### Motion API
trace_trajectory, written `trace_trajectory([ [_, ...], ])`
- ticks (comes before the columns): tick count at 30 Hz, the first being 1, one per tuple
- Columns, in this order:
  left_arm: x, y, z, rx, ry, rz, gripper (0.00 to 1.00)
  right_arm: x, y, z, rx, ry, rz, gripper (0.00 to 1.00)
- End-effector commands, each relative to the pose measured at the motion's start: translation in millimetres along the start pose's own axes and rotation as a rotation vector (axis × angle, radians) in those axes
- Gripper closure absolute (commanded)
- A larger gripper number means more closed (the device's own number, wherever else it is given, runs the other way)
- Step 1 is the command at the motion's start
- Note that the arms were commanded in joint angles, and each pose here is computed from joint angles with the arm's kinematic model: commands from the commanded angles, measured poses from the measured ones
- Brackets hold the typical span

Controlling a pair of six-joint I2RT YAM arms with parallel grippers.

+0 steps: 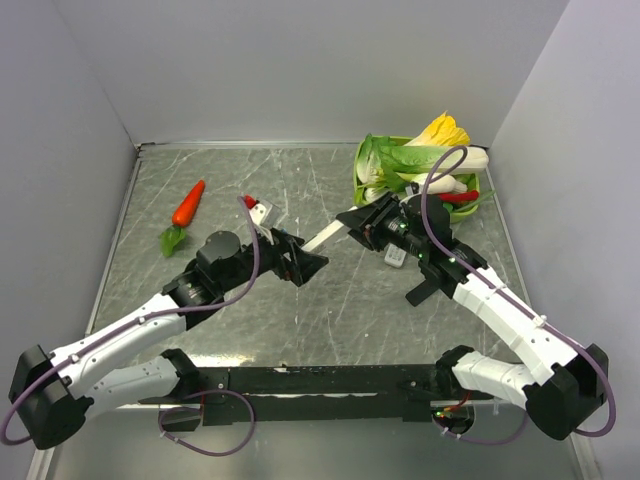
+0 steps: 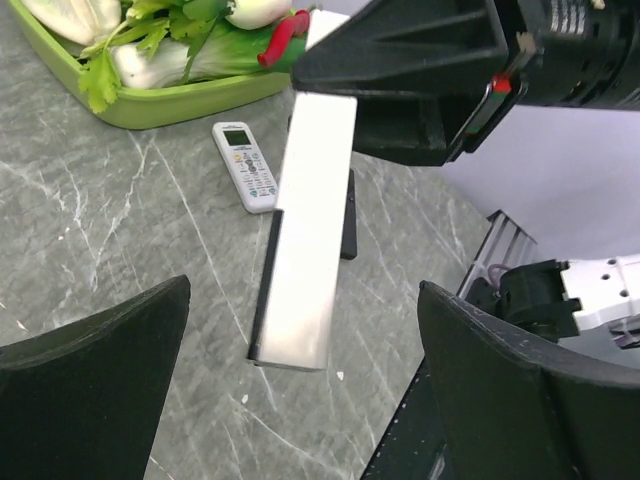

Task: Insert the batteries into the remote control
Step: Adjust the remote control.

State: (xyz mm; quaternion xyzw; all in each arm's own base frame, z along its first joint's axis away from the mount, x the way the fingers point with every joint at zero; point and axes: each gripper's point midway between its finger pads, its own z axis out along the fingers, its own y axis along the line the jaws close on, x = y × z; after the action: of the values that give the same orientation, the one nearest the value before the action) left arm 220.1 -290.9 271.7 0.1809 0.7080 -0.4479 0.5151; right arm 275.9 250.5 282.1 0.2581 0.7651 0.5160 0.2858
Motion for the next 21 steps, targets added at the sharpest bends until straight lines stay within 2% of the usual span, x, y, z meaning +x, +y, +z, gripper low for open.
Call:
trace_trajectory([
  [1, -11.1, -0.1, 7.0, -0.027, -0.072, 0.063, 0.01, -8.2, 27.4, -11.6, -0.078, -0.047, 0.076, 1.0],
  [5, -17.2, 5.9, 12.8, -0.069, -0.098, 0.043, 0.03, -5.9, 26.2, -9.4, -0.075, -0.032, 0.086, 1.0],
  [8, -21.5, 3.7, 17.5, -0.058, -0.115, 0.033, 0.12, -3.8, 23.8, -7.9, -0.077, -0.023, 0.113, 1.0],
  [11, -21.0, 2.3, 21.8, -0.05, -0.109, 0.021, 0.26, -2.5, 21.2, -6.9, -0.076, -0.018, 0.124, 1.0],
  [12, -19.9, 1.0, 22.7, -0.045, -0.1, 0.016, 0.33, -1.1, 21.6, -7.4, -0.078, -0.012, 0.123, 1.0],
  [14, -21.1, -2.8, 23.2, -0.027, -0.103, 0.005, 0.4, -0.4, 21.4, -7.8, -0.077, -0.01, 0.124, 1.0],
  [15, -23.5, -5.6, 23.3, -0.013, -0.113, 0.003, 0.49, -1.1, 20.3, -7.5, -0.076, -0.012, 0.125, 1.0],
  [18, -25.6, -8.5, 22.7, -0.003, -0.116, -0.003, 0.66, 2.3, 18.4, -6.8, -0.075, 0.003, 0.128, 1.0],
  [19, -26.2, -10.5, 22.3, 0.004, -0.112, -0.005, 0.71, 3.1, 18.2, -7.1, -0.074, 0.009, 0.127, 0.98],
  [20, -27.2, -10.9, 21.6, 0.002, -0.111, -0.009, 0.8, 4.7, 16.8, -6.7, -0.071, 0.015, 0.122, 0.94],
  [21, -31.2, -12.7, 21.2, 0.003, -0.116, -0.008, 0.85, 5.4, 18.3, -7.2, -0.082, 0.021, 0.116, 0.82],
])
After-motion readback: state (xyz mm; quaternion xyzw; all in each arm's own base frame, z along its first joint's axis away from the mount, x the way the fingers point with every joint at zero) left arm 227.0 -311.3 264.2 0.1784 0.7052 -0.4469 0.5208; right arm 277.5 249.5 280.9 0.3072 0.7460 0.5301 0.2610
